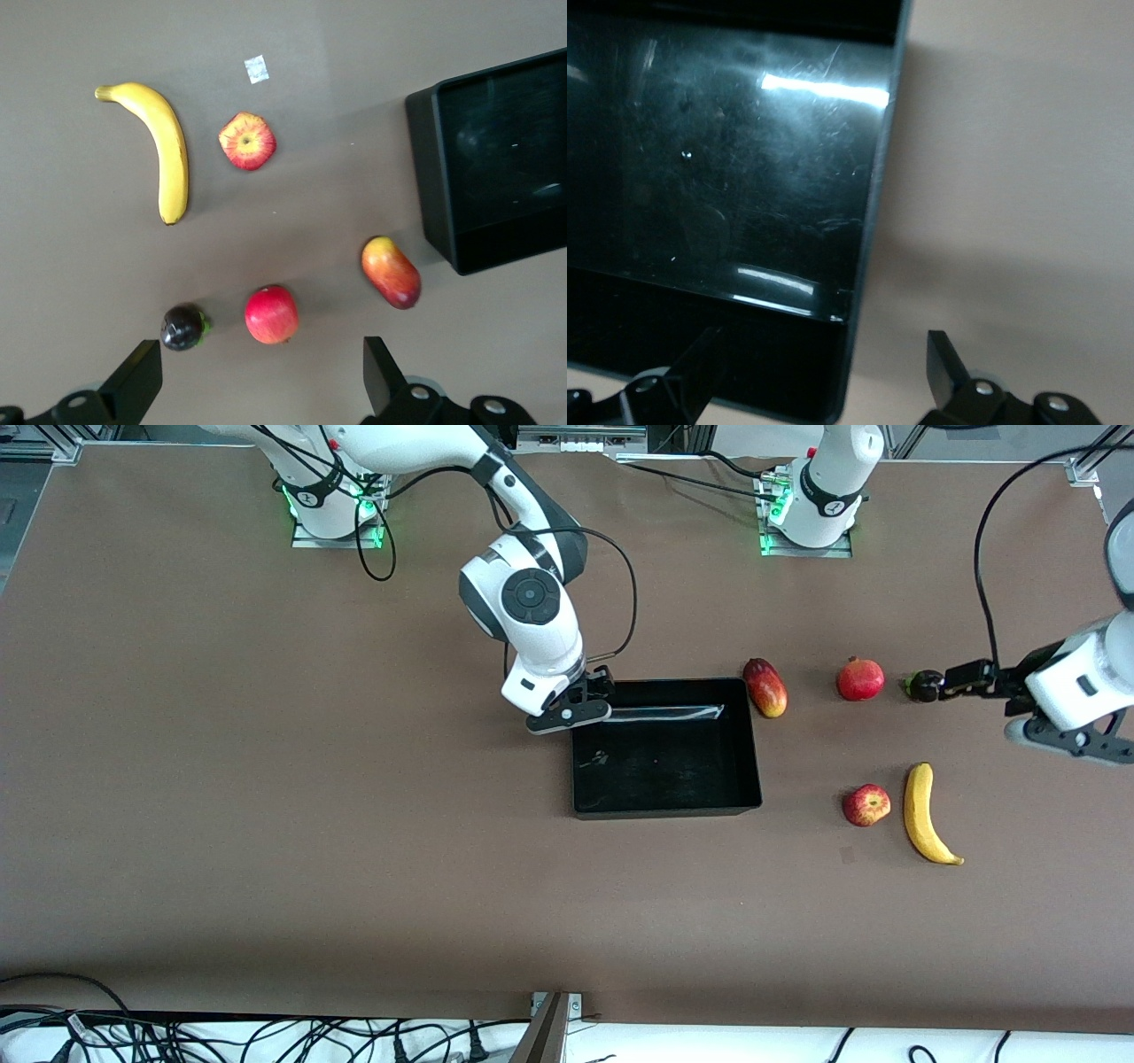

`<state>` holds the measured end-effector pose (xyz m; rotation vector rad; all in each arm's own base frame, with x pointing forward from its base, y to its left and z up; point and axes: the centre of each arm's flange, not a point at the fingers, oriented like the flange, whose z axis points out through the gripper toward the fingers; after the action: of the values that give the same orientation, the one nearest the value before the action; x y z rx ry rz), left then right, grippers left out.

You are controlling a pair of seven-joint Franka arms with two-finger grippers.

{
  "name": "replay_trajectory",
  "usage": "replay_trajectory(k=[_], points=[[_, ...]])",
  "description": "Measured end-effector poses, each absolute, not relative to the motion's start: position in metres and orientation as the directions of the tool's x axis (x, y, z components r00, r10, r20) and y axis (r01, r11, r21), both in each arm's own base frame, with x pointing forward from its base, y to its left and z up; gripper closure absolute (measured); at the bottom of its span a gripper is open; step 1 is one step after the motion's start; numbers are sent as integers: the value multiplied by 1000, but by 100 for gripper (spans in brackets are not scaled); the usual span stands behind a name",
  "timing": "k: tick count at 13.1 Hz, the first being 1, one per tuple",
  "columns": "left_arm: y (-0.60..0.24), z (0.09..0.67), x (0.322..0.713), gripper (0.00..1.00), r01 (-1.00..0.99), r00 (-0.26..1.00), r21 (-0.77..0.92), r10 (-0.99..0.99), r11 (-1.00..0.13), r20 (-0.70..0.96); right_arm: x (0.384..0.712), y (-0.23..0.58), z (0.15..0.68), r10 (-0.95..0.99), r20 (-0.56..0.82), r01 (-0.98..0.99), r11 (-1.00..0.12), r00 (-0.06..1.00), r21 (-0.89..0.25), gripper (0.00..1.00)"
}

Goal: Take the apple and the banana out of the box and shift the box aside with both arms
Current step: 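Grasp the rim of the empty black tray with the right gripper, then drag the black tray across the table away from the fruits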

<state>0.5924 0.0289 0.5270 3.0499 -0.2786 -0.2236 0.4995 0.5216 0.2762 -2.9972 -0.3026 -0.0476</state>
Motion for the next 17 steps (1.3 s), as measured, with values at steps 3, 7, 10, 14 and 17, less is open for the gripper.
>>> replay_trajectory(k=[3, 7, 10, 14, 17], points=[[-3, 569, 576, 0, -137, 986, 64, -143, -988, -88, 501, 523, 257, 216, 70, 223, -969, 974, -103, 2], [-29, 591, 562, 0, -102, 993, 38, -104, -994, -60, 504, 521, 236, 239, 92, 246, -967, 967, -71, 41], [-23, 598, 550, 0, -70, 995, 41, -72, -997, -66, 506, 520, 235, 247, 97, 254, -965, 964, -63, 77], [-20, 611, 540, 0, -51, 997, 45, -53, -998, -52, 527, 502, 247, 240, 94, 245, -968, 966, -48, 95], [-20, 624, 530, 0, -38, 999, 50, -40, -998, -32, 586, 422, 310, 221, 39, 222, -975, 975, -19, 95]])
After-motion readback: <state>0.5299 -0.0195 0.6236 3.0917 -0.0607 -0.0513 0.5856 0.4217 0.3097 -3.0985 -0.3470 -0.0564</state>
